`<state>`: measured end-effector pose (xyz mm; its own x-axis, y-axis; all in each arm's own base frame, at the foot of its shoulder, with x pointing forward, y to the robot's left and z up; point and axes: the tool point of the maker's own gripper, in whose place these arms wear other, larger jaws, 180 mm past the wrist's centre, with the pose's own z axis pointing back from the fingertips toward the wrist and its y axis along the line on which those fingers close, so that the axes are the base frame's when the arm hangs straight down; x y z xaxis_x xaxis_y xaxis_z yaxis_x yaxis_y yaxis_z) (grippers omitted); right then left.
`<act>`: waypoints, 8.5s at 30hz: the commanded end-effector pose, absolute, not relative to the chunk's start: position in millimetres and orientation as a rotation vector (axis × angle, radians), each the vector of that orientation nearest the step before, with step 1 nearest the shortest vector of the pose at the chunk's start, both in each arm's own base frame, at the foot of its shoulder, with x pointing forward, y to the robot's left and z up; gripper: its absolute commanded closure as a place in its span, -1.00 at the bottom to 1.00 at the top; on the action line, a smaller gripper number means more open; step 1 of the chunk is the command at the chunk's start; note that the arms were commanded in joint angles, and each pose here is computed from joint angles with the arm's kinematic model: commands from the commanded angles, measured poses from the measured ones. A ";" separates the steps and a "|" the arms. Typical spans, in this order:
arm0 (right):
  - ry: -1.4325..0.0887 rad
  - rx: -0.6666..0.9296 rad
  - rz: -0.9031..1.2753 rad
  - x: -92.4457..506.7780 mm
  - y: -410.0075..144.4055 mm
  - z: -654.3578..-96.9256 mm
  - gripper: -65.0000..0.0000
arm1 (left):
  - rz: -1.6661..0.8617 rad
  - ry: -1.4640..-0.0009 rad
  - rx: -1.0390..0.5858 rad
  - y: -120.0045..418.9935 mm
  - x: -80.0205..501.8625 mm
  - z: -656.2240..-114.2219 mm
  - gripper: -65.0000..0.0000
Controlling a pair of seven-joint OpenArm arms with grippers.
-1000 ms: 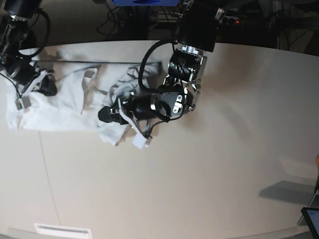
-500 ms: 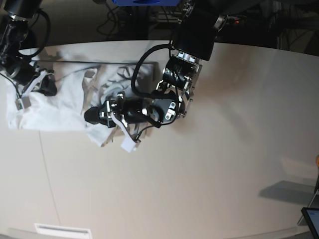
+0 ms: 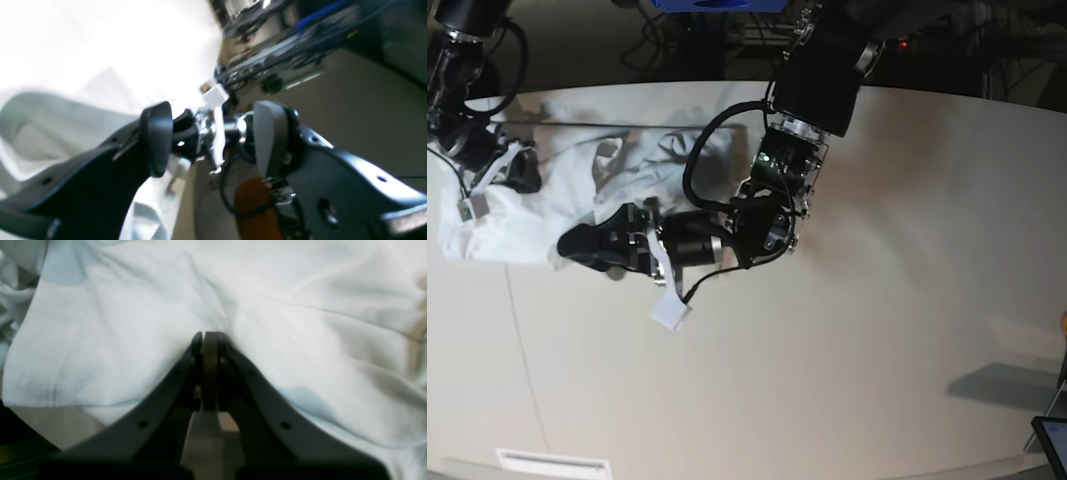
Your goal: Fold the T-shirt properly
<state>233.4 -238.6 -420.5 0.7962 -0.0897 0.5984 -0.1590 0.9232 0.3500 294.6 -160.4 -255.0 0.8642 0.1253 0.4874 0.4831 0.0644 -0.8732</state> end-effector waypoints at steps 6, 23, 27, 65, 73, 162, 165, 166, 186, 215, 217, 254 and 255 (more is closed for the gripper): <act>-0.552 0.325 0.054 218.4 -252.3 -433.8 1.00 | -0.388 -0.683 -1.451 -111.7 320.7 -216.8 -0.17; -0.552 0.325 0.054 218.4 -252.3 -433.8 1.00 | -0.127 -0.530 -1.234 -52.8 320.5 -270.4 1.00; -0.552 0.326 0.054 218.5 -252.2 -433.6 1.00 | -0.074 -0.429 -1.240 -66.6 310.7 -299.2 1.00; -0.575 0.325 0.062 232.7 -252.1 -426.4 1.00 | -1.007 -0.187 -1.071 -220.2 196.9 -281.1 0.99; -0.572 0.325 0.062 231.7 -252.2 -427.3 1.00 | -1.102 -0.437 -0.963 -219.5 216.7 -251.4 1.00; -0.579 0.325 0.065 235.4 -251.8 -425.5 1.00 | -0.470 -0.367 -0.943 -110.1 292.6 -292.8 0.97; -0.567 0.345 0.095 236.3 -240.2 -427.9 1.00 | -0.464 -0.355 -0.941 -109.7 288.1 -298.0 0.97; -0.567 0.351 0.106 237.2 -236.6 -427.3 1.00 | -0.467 -0.358 -0.941 -109.7 287.7 -297.2 0.97; -0.722 0.189 0.069 245.3 -279.0 -362.2 -0.14 | -0.542 -0.286 -0.851 -126.7 259.4 -333.9 0.95; -0.907 0.244 -0.032 256.1 -297.5 -319.5 -0.11 | -0.517 -0.305 -0.656 -94.2 266.7 -373.4 0.96; -0.909 0.244 -0.032 256.6 -297.5 -319.1 -0.11 | -0.508 -0.285 -0.632 -89.0 266.6 -382.2 0.96; -0.847 0.340 0.114 269.7 -244.6 -333.1 -0.11 | -0.341 -0.351 -0.332 37.8 282.5 -388.1 0.97; -0.843 0.346 0.122 270.0 -241.3 -334.0 -0.11 | -0.341 -0.351 -0.332 37.8 282.5 -388.1 0.97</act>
<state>261.7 -238.3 -348.5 0.7034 -0.0353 0.7100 -0.2229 0.9375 0.2674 273.6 39.0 -398.0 0.8946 -0.2735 0.3535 0.3745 0.8904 -0.2588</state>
